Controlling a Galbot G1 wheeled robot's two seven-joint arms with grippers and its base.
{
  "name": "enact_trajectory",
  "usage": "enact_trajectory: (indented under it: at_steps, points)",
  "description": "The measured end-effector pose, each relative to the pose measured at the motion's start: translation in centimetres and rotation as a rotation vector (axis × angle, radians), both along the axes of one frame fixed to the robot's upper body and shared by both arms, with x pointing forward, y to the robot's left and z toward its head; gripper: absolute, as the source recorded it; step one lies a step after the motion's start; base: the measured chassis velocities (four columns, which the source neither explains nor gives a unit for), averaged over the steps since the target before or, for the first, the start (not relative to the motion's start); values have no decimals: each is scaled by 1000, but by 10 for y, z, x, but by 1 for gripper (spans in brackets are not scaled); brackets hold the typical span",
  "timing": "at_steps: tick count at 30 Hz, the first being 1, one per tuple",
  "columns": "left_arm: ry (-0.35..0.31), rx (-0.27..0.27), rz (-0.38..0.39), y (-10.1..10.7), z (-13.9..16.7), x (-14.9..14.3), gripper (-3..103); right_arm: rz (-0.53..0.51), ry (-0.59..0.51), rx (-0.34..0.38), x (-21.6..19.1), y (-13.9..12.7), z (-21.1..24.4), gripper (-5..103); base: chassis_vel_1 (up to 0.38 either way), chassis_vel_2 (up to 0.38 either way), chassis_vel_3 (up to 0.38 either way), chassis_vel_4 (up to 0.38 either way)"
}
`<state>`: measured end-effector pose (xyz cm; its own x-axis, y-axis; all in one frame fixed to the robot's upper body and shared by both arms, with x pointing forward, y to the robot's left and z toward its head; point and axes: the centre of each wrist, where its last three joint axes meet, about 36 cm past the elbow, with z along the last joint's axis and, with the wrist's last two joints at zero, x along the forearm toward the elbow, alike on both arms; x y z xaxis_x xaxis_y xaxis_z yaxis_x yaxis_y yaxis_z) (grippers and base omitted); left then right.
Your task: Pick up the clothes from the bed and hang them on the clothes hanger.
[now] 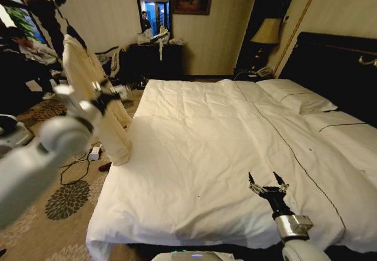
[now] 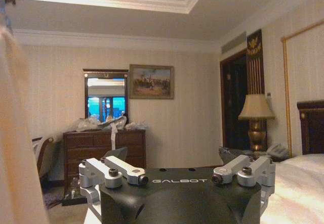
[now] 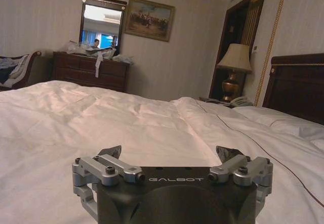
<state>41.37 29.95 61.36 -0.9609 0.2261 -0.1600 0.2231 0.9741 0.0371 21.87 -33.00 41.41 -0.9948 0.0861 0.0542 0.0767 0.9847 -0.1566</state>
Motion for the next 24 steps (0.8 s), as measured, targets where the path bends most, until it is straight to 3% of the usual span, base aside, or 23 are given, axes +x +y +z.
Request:
enact_trajectory:
  at_steps: [4, 5, 9, 12, 13, 15, 24]
  points:
    - [27, -19, 28, -3, -62, -37, 100, 0, 0, 0, 0, 0, 0, 100, 0, 0, 0, 0]
    - [27, -19, 28, -3, -62, -37, 100, 0, 0, 0, 0, 0, 0, 100, 0, 0, 0, 0]
    - [39, 14, 99, -7, -143, -88, 100, 0, 0, 0, 0, 0, 0, 100, 0, 0, 0, 0]
    - [37, 20, 113, -13, -164, -106, 100, 0, 0, 0, 0, 0, 0, 100, 0, 0, 0, 0]
    - [48, 8, 118, -18, -180, -125, 100, 0, 0, 0, 0, 0, 0, 100, 0, 0, 0, 0]
    - [65, -19, 120, -24, -194, -147, 100, 0, 0, 0, 0, 0, 0, 100, 0, 0, 0, 0]
    - [87, -13, 132, -40, -214, -209, 100, 0, 0, 0, 0, 0, 0, 100, 0, 0, 0, 0]
